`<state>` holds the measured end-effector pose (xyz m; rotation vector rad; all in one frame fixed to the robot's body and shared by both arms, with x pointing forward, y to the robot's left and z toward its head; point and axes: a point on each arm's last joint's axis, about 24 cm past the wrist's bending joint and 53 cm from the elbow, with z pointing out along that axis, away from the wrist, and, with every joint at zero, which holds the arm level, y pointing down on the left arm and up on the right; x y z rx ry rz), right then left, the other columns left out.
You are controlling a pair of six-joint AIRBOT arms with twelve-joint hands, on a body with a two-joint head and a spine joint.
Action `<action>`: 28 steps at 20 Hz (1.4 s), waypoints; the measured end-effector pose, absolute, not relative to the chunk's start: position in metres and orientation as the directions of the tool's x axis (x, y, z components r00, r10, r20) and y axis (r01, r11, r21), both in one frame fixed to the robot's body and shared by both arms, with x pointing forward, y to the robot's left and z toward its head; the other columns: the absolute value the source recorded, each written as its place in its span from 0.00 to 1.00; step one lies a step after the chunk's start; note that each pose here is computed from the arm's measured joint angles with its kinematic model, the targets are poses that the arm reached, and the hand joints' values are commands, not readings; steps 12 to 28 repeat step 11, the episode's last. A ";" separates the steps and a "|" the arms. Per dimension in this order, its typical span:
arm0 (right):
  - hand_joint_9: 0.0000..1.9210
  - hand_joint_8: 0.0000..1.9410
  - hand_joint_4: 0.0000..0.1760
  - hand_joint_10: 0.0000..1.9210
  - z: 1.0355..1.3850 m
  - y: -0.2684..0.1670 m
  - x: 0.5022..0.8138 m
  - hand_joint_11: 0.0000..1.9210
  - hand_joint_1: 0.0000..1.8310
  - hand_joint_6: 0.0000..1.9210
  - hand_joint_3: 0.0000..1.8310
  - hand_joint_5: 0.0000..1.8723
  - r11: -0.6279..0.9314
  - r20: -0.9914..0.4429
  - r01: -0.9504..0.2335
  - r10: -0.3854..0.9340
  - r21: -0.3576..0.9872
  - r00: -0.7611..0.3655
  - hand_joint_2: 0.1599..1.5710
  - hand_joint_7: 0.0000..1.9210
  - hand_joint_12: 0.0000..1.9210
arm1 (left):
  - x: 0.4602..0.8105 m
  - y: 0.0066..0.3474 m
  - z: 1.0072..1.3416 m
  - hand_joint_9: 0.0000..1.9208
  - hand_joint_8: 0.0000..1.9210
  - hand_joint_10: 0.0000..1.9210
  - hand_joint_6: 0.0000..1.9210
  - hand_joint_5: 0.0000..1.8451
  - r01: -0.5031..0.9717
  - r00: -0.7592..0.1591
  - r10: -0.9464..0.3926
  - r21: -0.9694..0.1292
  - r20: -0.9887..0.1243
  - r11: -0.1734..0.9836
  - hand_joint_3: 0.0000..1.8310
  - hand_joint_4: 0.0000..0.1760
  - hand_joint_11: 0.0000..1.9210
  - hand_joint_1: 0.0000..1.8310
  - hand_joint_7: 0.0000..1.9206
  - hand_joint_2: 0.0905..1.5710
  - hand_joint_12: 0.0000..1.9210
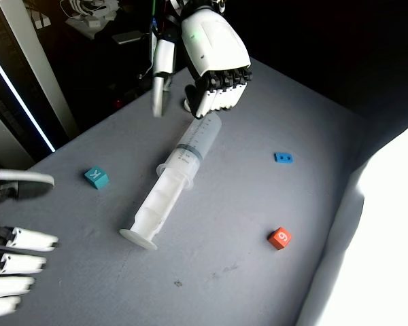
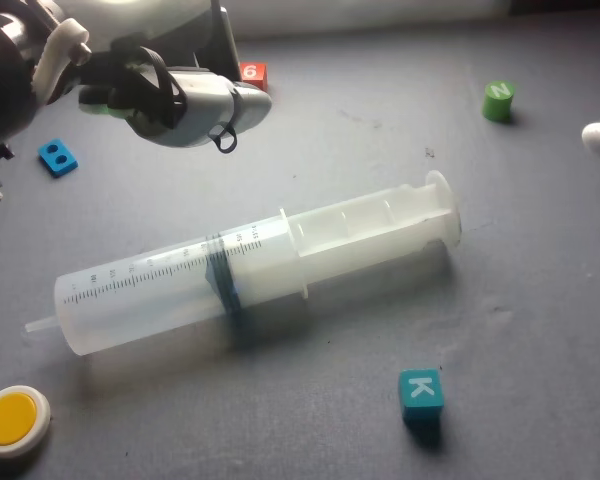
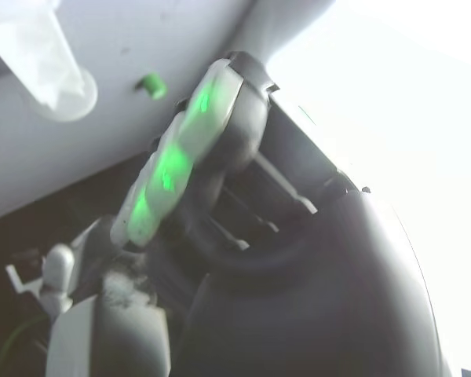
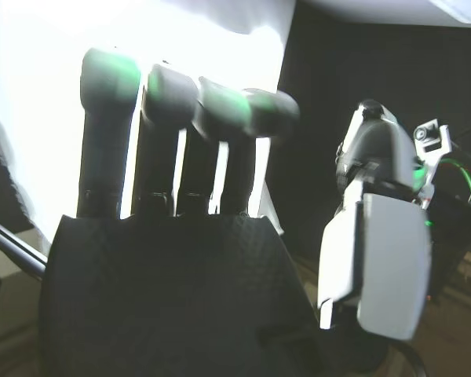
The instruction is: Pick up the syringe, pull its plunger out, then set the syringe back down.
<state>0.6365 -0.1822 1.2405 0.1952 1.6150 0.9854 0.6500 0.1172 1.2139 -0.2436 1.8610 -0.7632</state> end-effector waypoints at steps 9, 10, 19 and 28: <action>0.78 1.00 0.00 1.00 1.244 -0.173 0.632 0.80 0.49 1.00 0.00 0.73 0.608 -0.716 -0.378 0.615 0.698 -0.330 0.90 0.77 1.00 | 0.654 0.127 1.232 0.76 1.00 1.00 1.00 0.64 0.181 -0.394 -0.509 -0.608 -0.765 0.773 0.00 0.81 0.76 0.44 0.73 0.89 1.00; 0.78 1.00 0.00 1.00 1.251 -0.170 0.630 0.80 0.47 1.00 0.00 0.73 0.596 -0.710 -0.390 0.625 0.702 -0.325 0.90 0.77 1.00 | 0.654 0.128 1.232 0.76 1.00 1.00 1.00 0.66 0.178 -0.394 -0.511 -0.609 -0.764 0.773 0.00 0.79 0.76 0.44 0.74 0.89 1.00; 0.77 1.00 0.00 1.00 1.253 -0.169 0.629 0.79 0.46 1.00 0.00 0.73 0.589 -0.708 -0.397 0.629 0.704 -0.322 0.91 0.76 1.00 | 0.654 0.128 1.232 0.77 1.00 1.00 1.00 0.68 0.179 -0.395 -0.511 -0.610 -0.763 0.772 0.00 0.78 0.76 0.47 0.75 0.87 1.00; 0.77 1.00 0.00 1.00 1.253 -0.169 0.629 0.79 0.46 1.00 0.00 0.73 0.589 -0.708 -0.397 0.629 0.704 -0.322 0.91 0.76 1.00 | 0.654 0.128 1.232 0.77 1.00 1.00 1.00 0.68 0.179 -0.395 -0.511 -0.610 -0.763 0.772 0.00 0.78 0.76 0.47 0.75 0.87 1.00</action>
